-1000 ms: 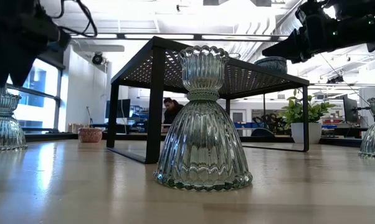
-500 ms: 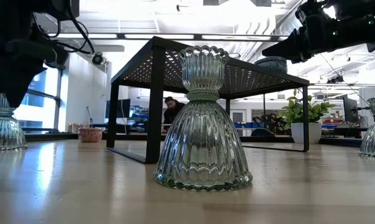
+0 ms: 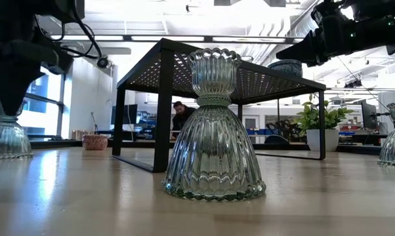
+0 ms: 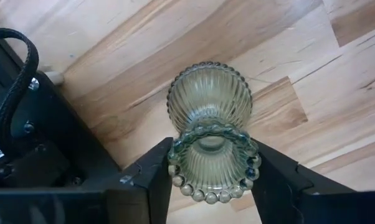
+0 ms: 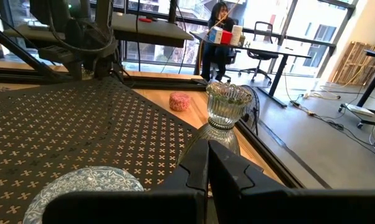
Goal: Pick & Place candle stick holders
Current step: Put the left green glass candle holder on the shelf
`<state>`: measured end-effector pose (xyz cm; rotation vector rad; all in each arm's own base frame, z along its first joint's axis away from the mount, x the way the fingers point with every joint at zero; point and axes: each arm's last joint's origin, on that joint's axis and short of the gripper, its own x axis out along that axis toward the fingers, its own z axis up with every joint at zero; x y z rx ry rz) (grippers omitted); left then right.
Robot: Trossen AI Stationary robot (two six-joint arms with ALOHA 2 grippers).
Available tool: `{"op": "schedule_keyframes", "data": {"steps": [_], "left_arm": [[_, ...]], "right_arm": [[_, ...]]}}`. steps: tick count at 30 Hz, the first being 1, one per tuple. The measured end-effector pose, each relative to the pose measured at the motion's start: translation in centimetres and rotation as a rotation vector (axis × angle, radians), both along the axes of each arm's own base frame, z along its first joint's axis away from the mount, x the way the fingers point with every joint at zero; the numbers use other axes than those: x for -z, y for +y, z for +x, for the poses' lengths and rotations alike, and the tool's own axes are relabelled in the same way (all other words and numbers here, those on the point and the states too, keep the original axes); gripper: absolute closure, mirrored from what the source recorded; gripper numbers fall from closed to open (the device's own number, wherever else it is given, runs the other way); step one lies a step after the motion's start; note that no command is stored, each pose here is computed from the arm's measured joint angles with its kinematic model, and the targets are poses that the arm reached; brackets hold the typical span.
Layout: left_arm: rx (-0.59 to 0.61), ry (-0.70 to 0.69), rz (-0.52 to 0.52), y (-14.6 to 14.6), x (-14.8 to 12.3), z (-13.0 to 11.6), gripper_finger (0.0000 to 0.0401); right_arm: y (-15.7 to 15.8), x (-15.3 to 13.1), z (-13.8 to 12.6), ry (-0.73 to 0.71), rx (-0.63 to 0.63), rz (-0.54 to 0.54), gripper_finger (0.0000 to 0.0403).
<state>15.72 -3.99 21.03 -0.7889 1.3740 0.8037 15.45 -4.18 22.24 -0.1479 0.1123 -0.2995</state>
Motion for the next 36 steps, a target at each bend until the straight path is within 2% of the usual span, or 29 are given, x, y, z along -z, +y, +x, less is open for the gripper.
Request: {"op": "schedule_keyframes", "data": {"steps": [4,9,14,17,21,25,31,36], "left_arm": [[0.007,0.038,0.013,0.0,-2.5,-0.1,0.0232],[0.024,0.025,0.094,0.4,-8.7,-0.6,0.0230],[0.061,-0.238,0.169,0.9,-15.2,-0.4,0.0235],[0.082,-0.300,0.221,1.9,-17.9,0.5,0.0235],[0.191,-0.293,0.293,4.0,-20.1,3.7,0.0235],[0.328,-0.273,0.292,7.3,-21.6,7.5,0.0235],[0.551,-0.280,0.233,11.1,-21.5,13.9,0.0235],[0.668,-0.288,0.194,12.8,-20.1,17.8,0.0235]], "right_arm": [[0.0,0.0,0.0,0.000,0.000,0.000,0.0402],[0.0,0.0,0.0,0.000,0.000,0.000,0.0401],[0.0,0.0,0.0,0.000,0.000,0.000,0.0402],[0.0,0.0,0.0,0.000,0.000,0.000,0.0401],[0.0,0.0,0.0,0.000,0.000,0.000,0.0401],[0.0,0.0,0.0,0.001,0.000,0.001,0.0402],[0.0,0.1,0.0,0.005,0.001,0.013,0.0402],[0.0,0.1,0.0,0.005,-0.004,0.014,0.0401]]}}
